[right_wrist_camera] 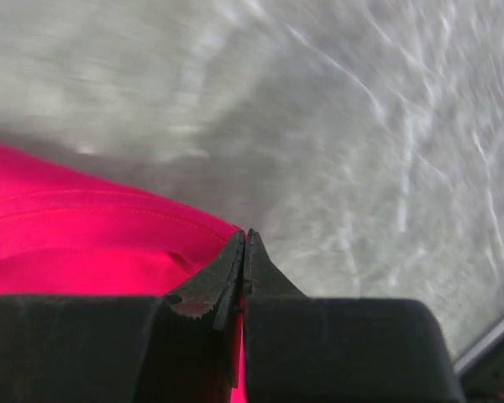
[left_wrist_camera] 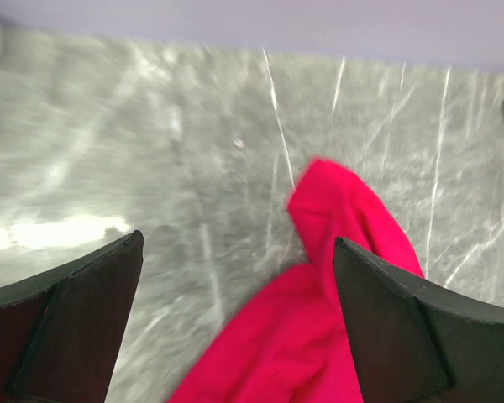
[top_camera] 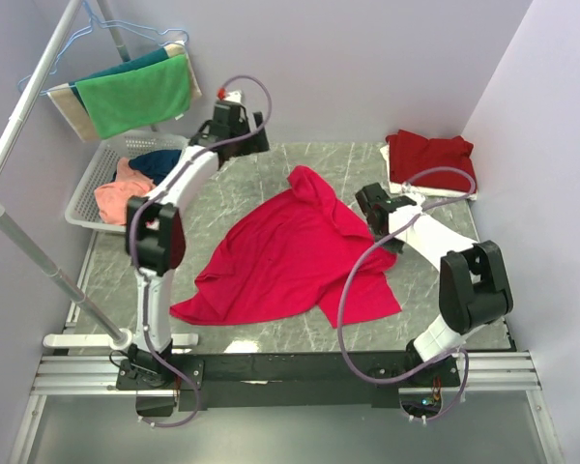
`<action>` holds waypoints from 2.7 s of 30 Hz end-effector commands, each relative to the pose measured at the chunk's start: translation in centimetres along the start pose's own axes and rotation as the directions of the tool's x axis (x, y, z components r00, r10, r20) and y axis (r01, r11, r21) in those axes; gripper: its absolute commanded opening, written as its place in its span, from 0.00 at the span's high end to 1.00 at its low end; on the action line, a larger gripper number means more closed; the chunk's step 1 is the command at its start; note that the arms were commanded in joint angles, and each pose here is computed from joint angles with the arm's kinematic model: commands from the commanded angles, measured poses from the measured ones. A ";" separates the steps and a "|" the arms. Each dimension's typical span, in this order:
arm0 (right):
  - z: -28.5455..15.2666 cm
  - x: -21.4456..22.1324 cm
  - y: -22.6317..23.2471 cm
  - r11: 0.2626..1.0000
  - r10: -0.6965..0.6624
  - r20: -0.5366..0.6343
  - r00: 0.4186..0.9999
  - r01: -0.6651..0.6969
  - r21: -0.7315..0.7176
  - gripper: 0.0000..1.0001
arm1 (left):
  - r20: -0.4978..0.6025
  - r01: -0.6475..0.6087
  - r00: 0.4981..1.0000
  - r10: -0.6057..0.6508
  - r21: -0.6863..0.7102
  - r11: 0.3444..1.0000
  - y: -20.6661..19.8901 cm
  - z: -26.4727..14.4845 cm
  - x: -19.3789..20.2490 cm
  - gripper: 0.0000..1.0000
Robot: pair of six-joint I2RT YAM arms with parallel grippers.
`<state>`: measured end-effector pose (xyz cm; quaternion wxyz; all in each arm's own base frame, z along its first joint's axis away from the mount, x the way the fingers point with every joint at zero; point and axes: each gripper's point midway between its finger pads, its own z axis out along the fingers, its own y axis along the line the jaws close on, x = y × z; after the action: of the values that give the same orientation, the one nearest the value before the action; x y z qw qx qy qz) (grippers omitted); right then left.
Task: Fold and stack the t-shirts
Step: Flatten the tshirt out
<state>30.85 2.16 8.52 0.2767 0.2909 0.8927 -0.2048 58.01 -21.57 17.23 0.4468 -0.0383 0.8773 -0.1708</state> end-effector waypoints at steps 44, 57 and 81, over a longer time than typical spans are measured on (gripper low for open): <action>2.9 -1.8 -5.6 0.955 0.291 -0.113 0.950 -0.281 0.094 0.24 | -0.554 -0.047 0.832 -0.018 -0.103 0.994 0.3 -19.7 26.9 0.49; 1.3 -3.7 -5.6 0.958 0.285 -0.081 0.955 -0.282 0.050 0.25 | -0.560 -0.051 0.828 -0.036 -0.139 0.989 0.0 -16.4 27.6 0.51; 1.7 -3.9 -4.4 0.967 0.256 -0.110 0.960 -0.255 0.022 0.26 | -0.575 -0.073 0.817 -0.054 -0.195 0.978 1.4 -16.1 28.9 0.54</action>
<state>30.11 -3.65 9.34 0.2307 0.4158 0.8651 -0.1597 27.27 -21.33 2.60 0.1407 -0.0385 0.9875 -0.0595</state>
